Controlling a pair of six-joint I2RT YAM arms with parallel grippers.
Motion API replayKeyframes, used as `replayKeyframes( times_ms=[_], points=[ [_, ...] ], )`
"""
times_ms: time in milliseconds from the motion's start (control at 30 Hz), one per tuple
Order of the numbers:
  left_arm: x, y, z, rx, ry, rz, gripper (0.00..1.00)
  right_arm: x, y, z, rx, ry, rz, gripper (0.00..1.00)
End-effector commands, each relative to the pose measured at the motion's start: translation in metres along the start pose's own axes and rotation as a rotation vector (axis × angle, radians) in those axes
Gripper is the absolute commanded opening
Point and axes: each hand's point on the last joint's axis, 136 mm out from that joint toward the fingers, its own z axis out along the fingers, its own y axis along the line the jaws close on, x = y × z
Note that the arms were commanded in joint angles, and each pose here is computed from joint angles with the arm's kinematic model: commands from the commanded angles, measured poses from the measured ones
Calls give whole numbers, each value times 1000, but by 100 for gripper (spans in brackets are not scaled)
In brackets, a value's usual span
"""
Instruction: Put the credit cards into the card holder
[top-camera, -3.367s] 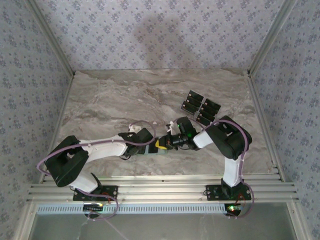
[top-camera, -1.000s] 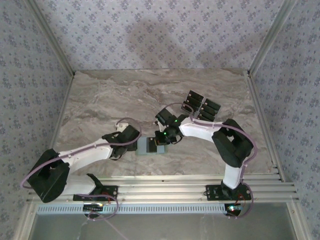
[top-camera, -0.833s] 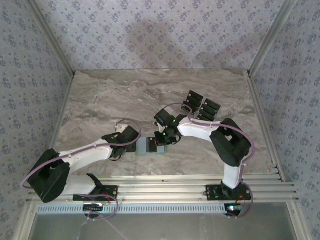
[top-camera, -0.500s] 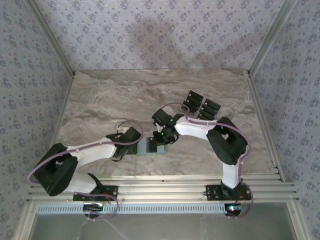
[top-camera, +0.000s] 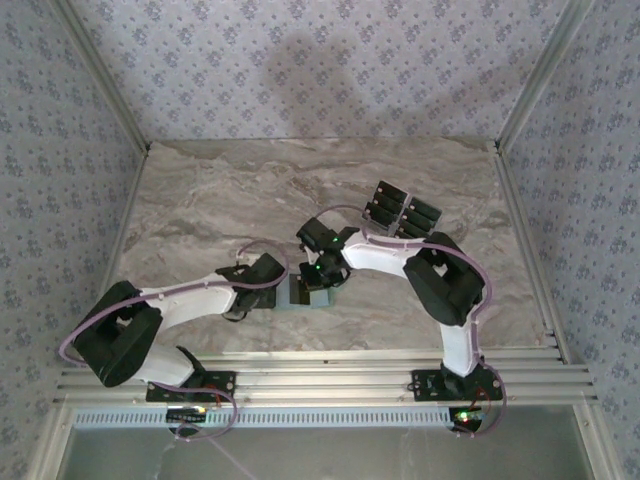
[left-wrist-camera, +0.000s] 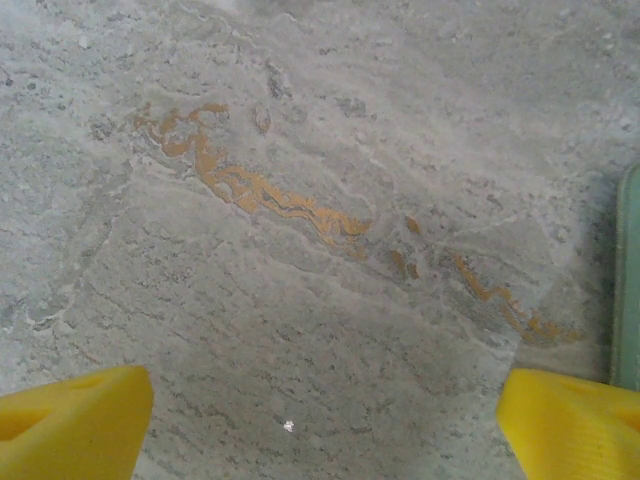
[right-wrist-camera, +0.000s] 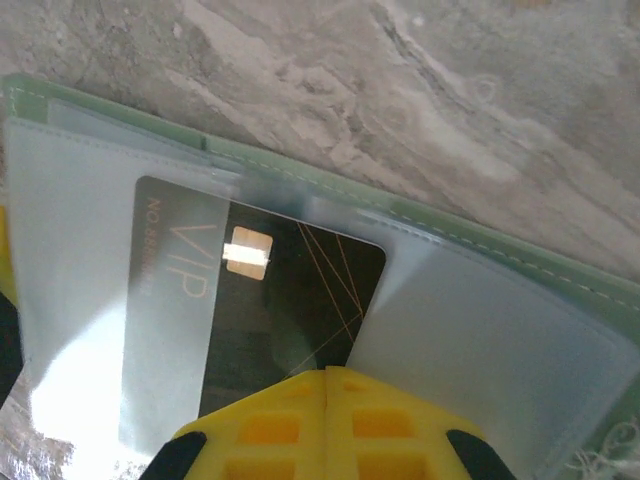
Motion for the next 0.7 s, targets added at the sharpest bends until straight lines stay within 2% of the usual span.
replayKeyframes(
  times_ms=[0,367,533,667],
  points=[
    [4,-9,8,25,25,-14,92,0,10,4,-14,19,-12,2],
    [4,-10,8,27,26,-13,92,-7,29,-5,-58,-2,-35,2],
    [3,-10,7,27,24,-15,92,-7,19,-23,-30,-42,-25,2],
    [3,-11,8,26,25,-13,92,-2,10,-20,-15,-31,-15,2]
  ],
)
